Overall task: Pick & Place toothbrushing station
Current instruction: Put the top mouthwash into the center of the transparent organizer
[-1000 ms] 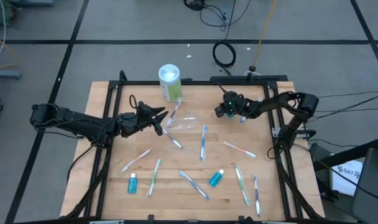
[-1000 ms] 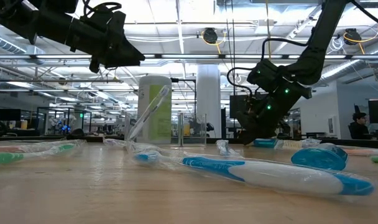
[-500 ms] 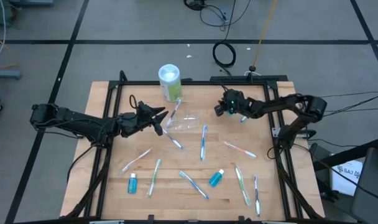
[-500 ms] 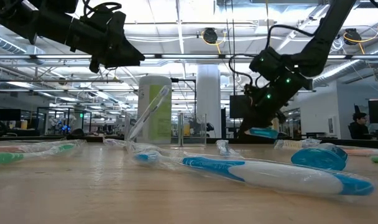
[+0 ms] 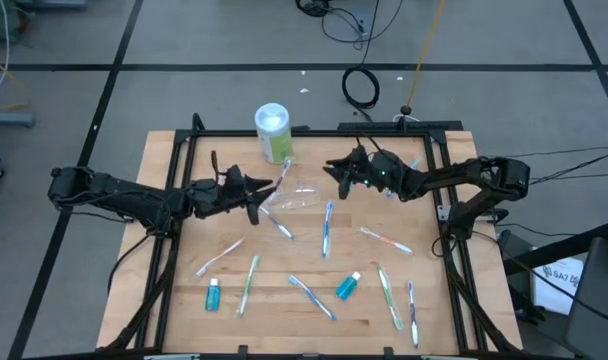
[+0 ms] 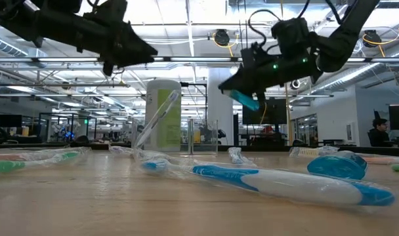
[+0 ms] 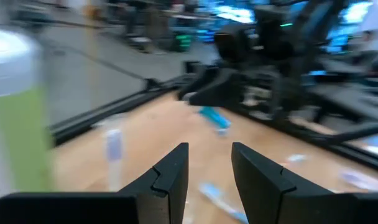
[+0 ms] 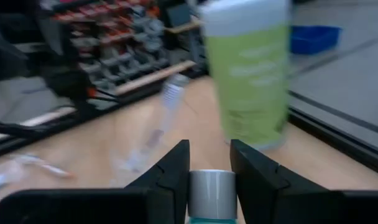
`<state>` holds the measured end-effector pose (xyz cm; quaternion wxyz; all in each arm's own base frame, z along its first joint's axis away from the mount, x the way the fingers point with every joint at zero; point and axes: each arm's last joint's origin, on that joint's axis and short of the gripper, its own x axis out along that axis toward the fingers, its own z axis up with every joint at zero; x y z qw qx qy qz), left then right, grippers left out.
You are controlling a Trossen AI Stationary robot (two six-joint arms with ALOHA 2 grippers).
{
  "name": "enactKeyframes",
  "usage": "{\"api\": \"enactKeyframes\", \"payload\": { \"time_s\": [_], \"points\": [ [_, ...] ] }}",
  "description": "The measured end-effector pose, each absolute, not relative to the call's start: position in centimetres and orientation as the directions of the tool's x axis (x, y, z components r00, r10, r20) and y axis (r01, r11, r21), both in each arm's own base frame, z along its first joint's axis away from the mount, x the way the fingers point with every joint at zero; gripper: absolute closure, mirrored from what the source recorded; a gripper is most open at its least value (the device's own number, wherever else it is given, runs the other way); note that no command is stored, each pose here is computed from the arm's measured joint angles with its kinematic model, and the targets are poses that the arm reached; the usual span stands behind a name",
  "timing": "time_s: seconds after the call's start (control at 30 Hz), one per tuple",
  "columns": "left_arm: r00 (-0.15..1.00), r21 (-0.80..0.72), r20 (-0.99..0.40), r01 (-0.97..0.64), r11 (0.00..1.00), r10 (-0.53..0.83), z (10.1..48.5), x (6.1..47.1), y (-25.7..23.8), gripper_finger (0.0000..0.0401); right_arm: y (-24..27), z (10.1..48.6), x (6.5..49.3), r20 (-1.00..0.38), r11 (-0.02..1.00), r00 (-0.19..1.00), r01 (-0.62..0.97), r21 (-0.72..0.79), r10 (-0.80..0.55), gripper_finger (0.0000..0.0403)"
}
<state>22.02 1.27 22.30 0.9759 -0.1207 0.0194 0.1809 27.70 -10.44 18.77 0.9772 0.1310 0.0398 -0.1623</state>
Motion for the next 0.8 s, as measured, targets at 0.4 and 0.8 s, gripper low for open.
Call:
{"api": "enactKeyframes", "payload": {
  "time_s": [0.4, 0.8],
  "points": [
    [0.987, -0.181, 0.007, -0.155, 0.971, 0.159, 22.5, 23.2, 0.9, 0.0272, -8.1, 21.0, 28.5, 0.108, 0.968, 0.984, 0.113, 0.222, -0.14, 0.0311],
    [0.987, -0.181, -0.073, -0.154, 0.971, 0.143, 22.6, 30.6, 1.3, 0.0177, -7.1, 21.6, 28.6, 0.169, 0.975, 0.981, 0.056, 0.215, -0.094, 0.0303]
  ]
}}
